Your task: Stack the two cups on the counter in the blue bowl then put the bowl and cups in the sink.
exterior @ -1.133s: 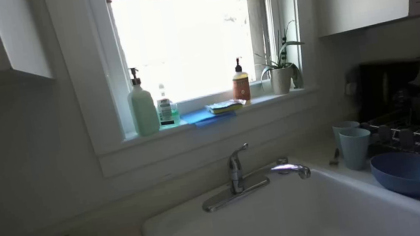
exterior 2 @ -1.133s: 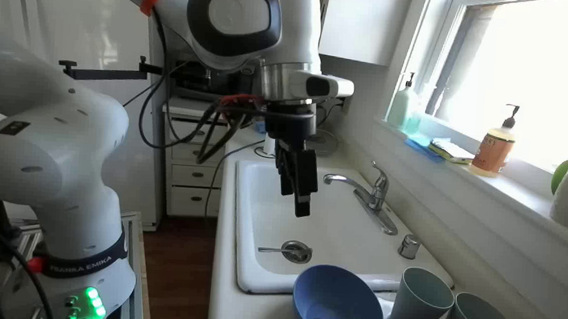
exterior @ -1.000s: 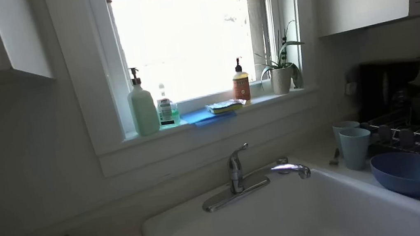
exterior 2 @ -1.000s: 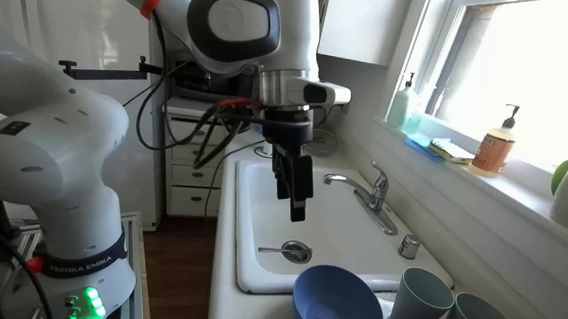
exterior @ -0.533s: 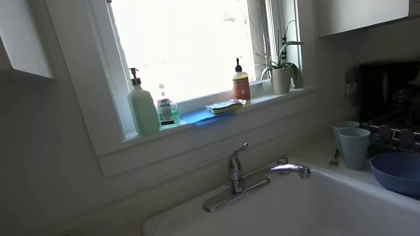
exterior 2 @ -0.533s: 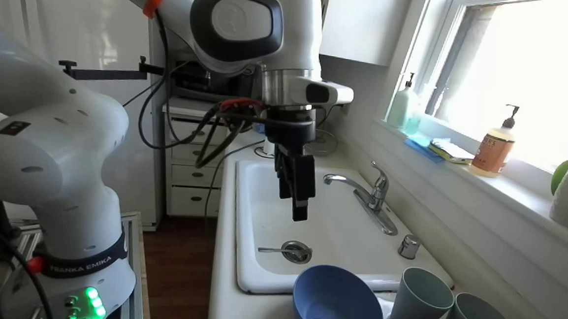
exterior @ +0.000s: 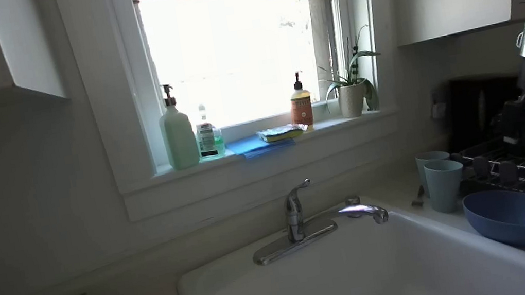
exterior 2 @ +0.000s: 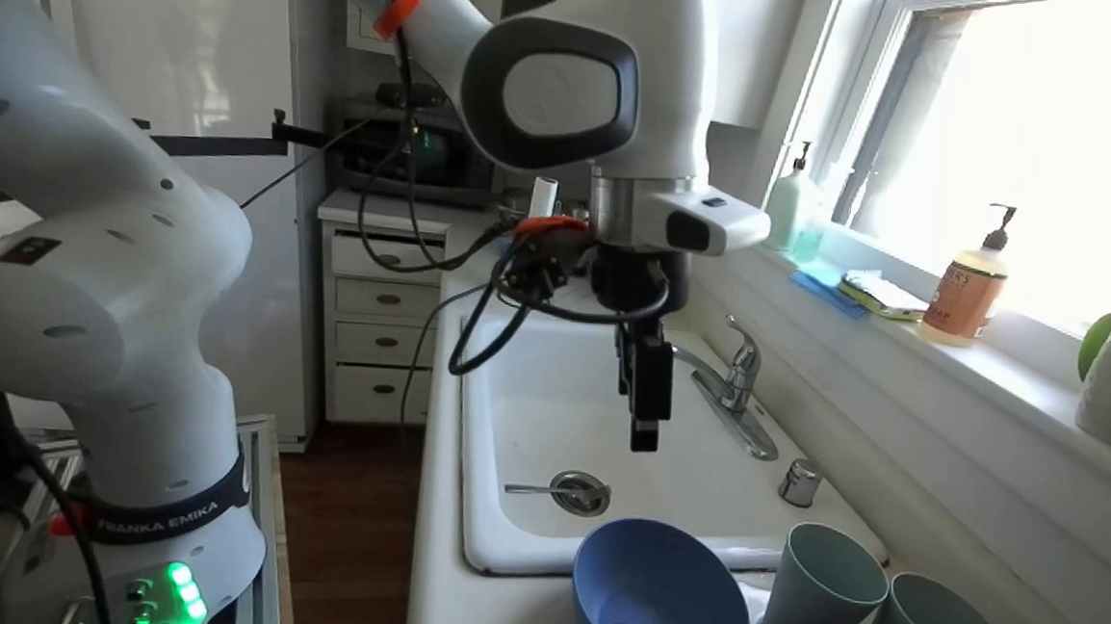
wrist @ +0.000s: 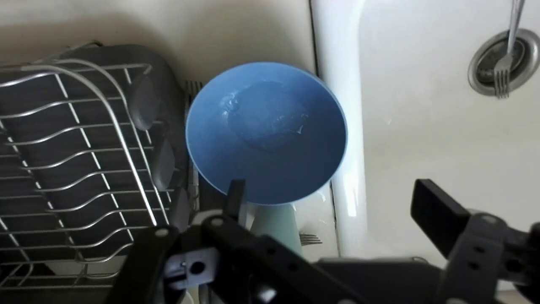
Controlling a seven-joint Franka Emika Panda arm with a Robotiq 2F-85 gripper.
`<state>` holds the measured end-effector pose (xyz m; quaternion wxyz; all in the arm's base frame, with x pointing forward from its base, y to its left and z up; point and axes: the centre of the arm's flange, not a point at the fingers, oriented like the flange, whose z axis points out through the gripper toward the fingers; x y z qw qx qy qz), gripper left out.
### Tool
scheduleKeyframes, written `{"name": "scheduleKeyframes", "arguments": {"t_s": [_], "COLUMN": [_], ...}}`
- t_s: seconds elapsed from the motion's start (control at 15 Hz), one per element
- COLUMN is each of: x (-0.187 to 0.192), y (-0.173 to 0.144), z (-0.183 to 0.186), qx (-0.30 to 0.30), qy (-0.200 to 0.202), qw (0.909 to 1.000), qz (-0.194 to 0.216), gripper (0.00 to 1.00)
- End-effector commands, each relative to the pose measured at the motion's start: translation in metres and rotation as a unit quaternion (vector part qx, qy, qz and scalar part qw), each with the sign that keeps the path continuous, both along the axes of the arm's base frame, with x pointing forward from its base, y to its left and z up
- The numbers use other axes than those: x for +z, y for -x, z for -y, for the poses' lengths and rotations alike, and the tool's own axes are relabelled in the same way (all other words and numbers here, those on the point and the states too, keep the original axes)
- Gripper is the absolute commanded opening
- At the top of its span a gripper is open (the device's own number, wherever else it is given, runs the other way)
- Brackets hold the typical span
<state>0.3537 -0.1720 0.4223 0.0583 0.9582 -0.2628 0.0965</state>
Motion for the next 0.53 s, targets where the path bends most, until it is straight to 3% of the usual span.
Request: {"name": "scheduleKeyframes", "arguments": {"t_s": [0.0,0.27,0.47], "x": [-0.015,-0.027,-0.031], "y": [-0.058,-0.095,-0.125], "z": [0.025,0.049,0.066], "qx": [-0.056,-0.080,-0.078], "qy": [-0.041,-0.056,-0.043], "qw": [0.9967,0.9917,0.9907], "qz": [0.041,0.084,0.103], "gripper": [1.00,1.00,1.00]}}
